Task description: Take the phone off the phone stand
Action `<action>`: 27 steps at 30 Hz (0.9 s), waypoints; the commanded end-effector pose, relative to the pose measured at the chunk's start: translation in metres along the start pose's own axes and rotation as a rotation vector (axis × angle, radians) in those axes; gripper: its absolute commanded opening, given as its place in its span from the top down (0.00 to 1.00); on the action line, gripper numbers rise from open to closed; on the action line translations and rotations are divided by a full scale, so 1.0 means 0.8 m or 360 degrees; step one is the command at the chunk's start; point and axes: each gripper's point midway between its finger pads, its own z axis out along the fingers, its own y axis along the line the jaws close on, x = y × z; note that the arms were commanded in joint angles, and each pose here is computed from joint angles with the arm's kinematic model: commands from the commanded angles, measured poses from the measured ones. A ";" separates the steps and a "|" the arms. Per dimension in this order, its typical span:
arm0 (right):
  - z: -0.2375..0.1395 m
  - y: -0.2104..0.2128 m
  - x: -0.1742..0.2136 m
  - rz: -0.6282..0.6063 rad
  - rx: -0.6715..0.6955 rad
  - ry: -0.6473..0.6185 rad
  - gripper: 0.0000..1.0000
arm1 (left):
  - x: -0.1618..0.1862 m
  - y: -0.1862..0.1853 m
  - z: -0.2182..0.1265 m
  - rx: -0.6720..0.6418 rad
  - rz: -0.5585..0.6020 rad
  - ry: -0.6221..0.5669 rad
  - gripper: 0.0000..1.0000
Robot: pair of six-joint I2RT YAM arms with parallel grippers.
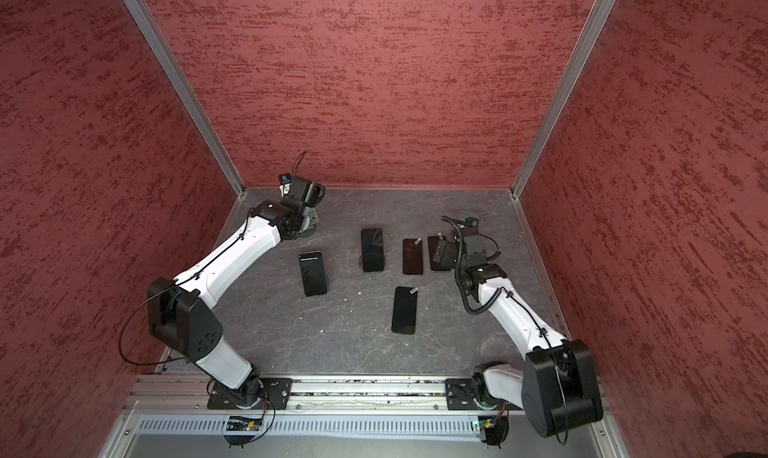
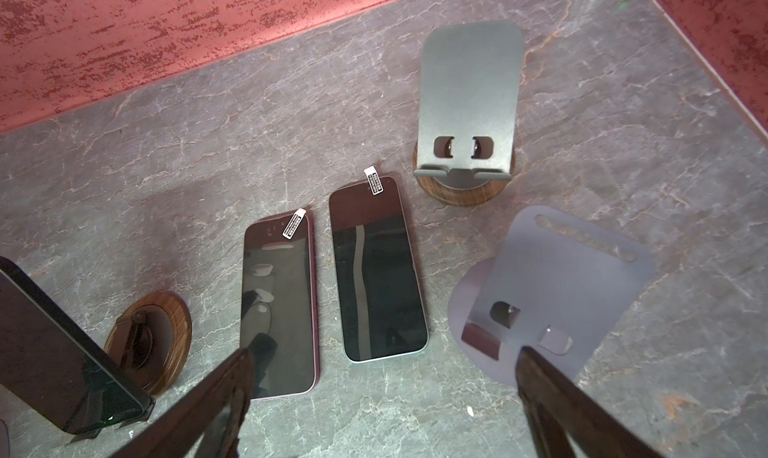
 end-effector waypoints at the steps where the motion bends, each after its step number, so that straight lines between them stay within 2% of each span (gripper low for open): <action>1: 0.000 0.008 -0.015 0.0027 -0.0051 -0.0049 0.01 | -0.001 0.014 0.009 0.0029 -0.0072 0.0015 0.41; 12: -0.006 0.013 -0.016 0.0040 -0.0078 -0.0030 0.01 | 0.048 0.060 0.059 -0.0059 -0.0173 0.0173 0.39; 27: -0.038 0.026 -0.033 0.0069 -0.0170 -0.0090 0.01 | 0.100 0.080 0.113 -0.0159 -0.0199 0.0332 0.38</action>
